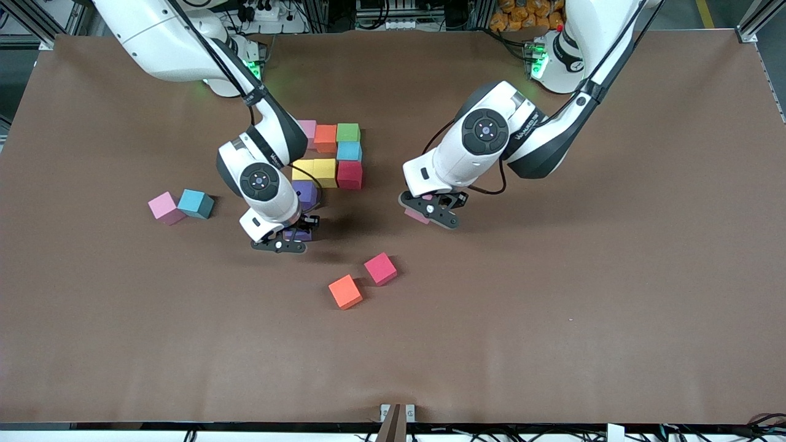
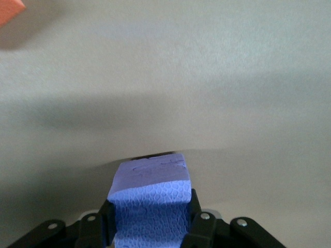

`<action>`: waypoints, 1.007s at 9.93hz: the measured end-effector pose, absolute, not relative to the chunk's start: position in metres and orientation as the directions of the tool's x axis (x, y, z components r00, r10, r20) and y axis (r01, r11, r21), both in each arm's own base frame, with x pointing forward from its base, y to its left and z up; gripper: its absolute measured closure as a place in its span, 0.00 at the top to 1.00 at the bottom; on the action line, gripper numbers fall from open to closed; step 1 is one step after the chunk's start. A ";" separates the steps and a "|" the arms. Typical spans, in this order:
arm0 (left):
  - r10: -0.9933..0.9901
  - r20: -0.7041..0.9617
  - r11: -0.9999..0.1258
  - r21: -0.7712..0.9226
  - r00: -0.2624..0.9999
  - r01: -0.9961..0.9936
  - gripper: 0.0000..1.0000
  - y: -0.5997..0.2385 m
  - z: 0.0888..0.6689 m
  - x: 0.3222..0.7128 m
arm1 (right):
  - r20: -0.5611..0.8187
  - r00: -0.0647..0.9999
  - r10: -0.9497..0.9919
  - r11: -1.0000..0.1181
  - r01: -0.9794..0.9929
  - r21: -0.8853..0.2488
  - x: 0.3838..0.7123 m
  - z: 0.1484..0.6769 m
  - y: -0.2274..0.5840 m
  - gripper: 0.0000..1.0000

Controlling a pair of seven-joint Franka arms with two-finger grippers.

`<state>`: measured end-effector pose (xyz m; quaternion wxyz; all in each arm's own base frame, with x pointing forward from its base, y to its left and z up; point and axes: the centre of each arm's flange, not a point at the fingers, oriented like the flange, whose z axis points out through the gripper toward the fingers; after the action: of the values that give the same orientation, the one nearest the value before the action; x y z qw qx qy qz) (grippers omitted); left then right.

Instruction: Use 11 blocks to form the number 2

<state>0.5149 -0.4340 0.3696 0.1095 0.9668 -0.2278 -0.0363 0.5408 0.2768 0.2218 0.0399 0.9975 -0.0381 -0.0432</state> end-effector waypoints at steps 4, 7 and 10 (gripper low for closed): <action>-0.452 -0.017 -0.870 0.230 0.892 -0.436 0.55 -0.437 0.369 0.514 | -0.059 0.993 -0.105 -0.993 -0.102 0.056 0.527 0.211 0.277 0.55; -0.451 -0.017 -0.870 0.231 0.892 -0.436 0.55 -0.437 0.370 0.514 | -0.063 0.992 -0.107 -0.993 -0.104 0.059 0.520 0.211 0.275 0.55; -0.451 -0.017 -0.870 0.231 0.892 -0.436 0.55 -0.437 0.370 0.514 | -0.065 0.992 -0.105 -0.993 -0.101 0.061 0.518 0.211 0.276 0.55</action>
<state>0.5141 -0.4369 0.3695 0.1111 0.9663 -0.2295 -0.0349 0.5178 0.2756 0.2110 0.0286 0.9977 -0.0516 -0.0340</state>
